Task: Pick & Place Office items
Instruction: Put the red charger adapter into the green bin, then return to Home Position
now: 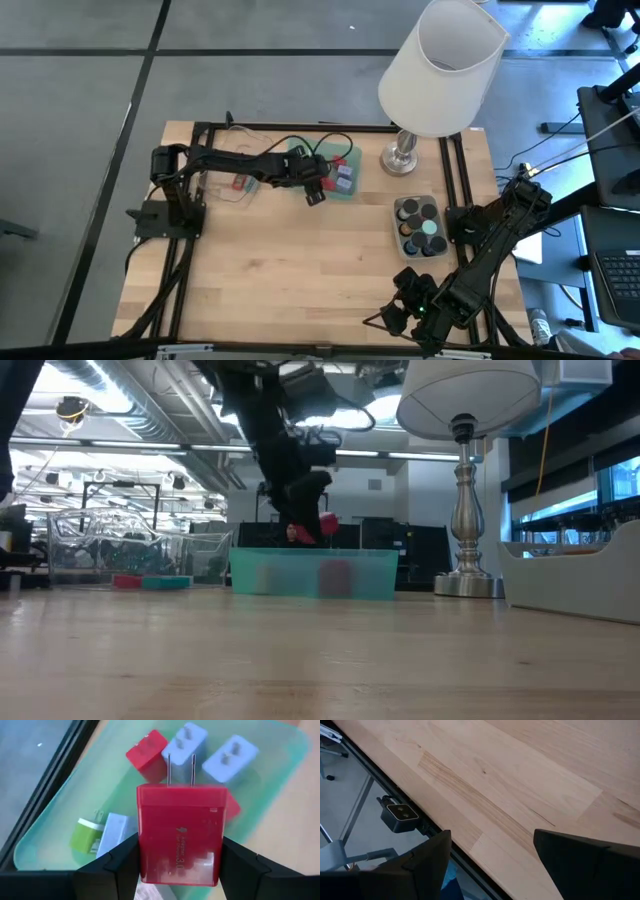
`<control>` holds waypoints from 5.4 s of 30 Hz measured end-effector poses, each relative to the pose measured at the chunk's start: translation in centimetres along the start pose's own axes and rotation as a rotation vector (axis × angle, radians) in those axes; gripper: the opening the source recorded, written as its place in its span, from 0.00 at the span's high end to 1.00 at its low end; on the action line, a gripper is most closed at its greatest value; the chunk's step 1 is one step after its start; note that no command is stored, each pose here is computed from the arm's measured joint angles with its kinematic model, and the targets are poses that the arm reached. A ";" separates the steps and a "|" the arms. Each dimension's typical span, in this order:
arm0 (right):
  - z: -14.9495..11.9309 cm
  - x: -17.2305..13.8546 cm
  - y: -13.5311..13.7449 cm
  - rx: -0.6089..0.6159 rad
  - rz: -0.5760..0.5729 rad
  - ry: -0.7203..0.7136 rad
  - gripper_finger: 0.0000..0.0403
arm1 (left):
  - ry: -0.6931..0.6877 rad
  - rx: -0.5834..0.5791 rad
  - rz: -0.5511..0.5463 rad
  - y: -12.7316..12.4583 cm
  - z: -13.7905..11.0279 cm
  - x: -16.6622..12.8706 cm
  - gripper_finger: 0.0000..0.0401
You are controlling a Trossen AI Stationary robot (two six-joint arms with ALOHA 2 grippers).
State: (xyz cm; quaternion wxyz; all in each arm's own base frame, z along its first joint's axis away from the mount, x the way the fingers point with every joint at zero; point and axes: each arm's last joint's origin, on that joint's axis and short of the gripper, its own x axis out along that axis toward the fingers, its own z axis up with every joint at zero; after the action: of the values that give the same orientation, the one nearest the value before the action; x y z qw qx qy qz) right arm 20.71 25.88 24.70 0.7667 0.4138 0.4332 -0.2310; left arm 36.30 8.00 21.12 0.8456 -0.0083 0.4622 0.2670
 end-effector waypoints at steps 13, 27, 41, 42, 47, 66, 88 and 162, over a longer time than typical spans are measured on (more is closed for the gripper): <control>0.0 0.0 0.0 0.000 0.000 0.000 0.28 | -0.105 -0.173 0.100 1.0 -2.3 2.7 0.48; 0.0 0.0 0.0 0.000 0.000 0.000 0.28 | -0.231 -0.390 0.079 0.4 -4.9 4.1 0.48; 0.0 0.0 0.0 0.000 0.000 0.000 0.28 | -0.219 -0.492 0.053 0.3 -6.2 4.5 0.48; 0.0 0.0 0.0 0.000 0.000 0.000 0.28 | -0.216 -0.497 0.044 0.2 -6.2 4.5 0.48; 0.0 0.0 0.0 0.000 0.000 0.000 0.28 | -0.212 -0.498 0.036 0.2 -6.2 4.6 0.47; 0.0 0.0 0.0 0.003 -0.002 0.000 0.28 | -0.208 -0.492 0.017 0.3 -6.1 4.2 0.38; -0.1 0.0 0.1 0.042 -0.001 0.050 0.28 | -0.432 -0.399 -0.084 5.5 -7.6 -16.3 0.37; -0.1 -1.5 -0.3 -0.547 0.052 -0.726 0.28 | -1.022 -0.293 -0.768 3.4 -24.2 -13.0 0.37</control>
State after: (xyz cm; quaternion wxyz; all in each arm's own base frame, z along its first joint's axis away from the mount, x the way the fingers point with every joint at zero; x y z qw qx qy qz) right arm 19.63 25.77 25.85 0.9556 0.0988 0.1710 -0.2188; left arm 10.36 -1.11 18.27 0.9840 -0.1601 -0.0747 -0.0235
